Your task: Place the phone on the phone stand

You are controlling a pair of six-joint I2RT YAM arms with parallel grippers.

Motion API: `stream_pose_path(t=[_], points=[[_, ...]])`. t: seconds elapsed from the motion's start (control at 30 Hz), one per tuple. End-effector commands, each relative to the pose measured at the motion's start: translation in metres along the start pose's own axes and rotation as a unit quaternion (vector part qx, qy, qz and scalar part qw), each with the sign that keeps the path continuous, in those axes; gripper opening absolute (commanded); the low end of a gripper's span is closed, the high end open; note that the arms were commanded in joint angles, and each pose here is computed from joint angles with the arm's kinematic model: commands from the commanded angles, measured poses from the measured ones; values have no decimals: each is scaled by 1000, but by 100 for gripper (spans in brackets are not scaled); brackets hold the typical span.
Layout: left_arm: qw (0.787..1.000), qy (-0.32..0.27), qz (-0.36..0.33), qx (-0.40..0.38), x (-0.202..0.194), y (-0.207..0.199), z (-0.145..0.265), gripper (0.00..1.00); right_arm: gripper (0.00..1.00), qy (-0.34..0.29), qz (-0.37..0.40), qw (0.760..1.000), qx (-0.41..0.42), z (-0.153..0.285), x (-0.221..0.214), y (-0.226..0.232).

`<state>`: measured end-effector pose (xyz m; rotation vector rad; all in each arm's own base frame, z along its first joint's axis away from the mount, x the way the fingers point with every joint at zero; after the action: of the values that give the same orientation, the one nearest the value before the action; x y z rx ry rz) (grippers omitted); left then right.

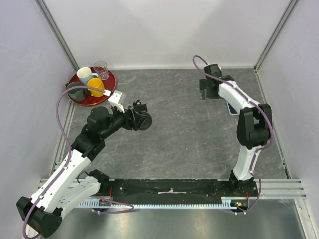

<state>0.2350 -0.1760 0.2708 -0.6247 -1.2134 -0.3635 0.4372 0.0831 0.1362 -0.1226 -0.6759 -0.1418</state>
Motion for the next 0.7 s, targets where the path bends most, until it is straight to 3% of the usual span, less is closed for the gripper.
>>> stream_pose_path(t=[0.0, 0.13, 0.47, 0.67], points=[[999, -4, 9, -31, 2, -8, -6, 72, 98, 97, 72, 987, -103, -26, -8, -79], [999, 16, 13, -47, -4, -13, -13, 71, 98, 104, 67, 985, -117, -51, 6, -113], [997, 52, -30, -47, -20, -31, -16, 70, 98, 122, 122, 984, -45, -97, -1, -115], [994, 72, -37, -71, -31, -46, -19, 70, 98, 139, 110, 983, -53, -115, -11, -149]])
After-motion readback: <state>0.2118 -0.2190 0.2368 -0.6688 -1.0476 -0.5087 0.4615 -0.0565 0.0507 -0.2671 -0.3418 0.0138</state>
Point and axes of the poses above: each gripper's point midway between its finger pads, its own z axis back along the fingers, its own y axis along the line the jaws close on, x = y × z, the point moved 2 cm from there along z, back along the fingers, and after that the axes turned 6 degrees about -z, right-handed, at the moved point
